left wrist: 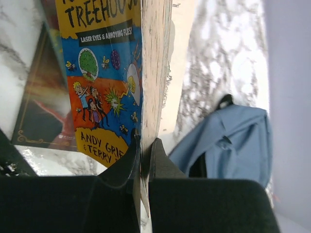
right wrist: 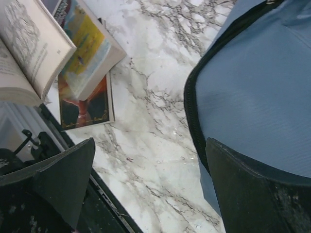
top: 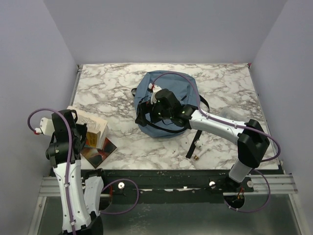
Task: Pack the student bag
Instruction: Pick up the book at the corner of the board.
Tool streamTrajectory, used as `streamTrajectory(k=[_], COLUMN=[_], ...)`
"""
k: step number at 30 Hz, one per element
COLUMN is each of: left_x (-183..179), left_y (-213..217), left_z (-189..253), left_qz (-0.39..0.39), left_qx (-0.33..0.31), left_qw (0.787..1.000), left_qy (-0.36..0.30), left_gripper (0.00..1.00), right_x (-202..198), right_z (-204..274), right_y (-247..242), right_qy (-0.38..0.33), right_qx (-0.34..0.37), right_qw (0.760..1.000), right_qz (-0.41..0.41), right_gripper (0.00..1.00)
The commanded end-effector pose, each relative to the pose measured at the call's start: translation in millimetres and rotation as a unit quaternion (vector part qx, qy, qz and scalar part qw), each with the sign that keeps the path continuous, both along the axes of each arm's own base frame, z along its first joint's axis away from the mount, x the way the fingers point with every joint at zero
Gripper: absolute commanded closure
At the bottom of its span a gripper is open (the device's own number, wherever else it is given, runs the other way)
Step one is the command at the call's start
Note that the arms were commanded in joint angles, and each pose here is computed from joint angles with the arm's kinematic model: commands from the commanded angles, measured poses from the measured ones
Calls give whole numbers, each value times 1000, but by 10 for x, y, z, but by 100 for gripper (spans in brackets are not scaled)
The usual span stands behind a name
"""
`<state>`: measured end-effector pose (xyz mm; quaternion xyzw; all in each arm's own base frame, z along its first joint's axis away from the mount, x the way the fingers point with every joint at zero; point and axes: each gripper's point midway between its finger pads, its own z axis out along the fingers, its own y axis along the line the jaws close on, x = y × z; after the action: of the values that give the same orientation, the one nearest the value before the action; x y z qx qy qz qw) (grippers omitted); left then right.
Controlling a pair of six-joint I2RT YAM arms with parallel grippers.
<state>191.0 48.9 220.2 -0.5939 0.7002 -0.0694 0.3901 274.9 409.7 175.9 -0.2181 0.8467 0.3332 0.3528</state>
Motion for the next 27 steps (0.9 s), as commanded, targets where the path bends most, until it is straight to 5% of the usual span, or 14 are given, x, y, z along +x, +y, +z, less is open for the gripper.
streamTrajectory(k=[1,6,15,19,27], left_x=[138,413,680,724,824], left_y=[-149,-622,-1549,-1969,-2567], left_z=[622,1031,1313,1126,903], left_qz=[-74,-227,-490,-559,-610], left_qx=[41,19,35,32,19], left_qw=[993,962,850,812,781], left_qy=[-86,-149,-189,-164,-131], left_gripper=[100,100,100,100,100], right_x=[-86,-86,167,244,147], right_z=[229,377,710,743,553], right_y=[167,129,-403,-516,-627], right_qy=[18,77,147,131,165], right_qx=[60,141,309,294,294], right_qw=[997,986,938,945,941], right_qz=[37,54,56,56,16], right_gripper=[0,0,0,0,3])
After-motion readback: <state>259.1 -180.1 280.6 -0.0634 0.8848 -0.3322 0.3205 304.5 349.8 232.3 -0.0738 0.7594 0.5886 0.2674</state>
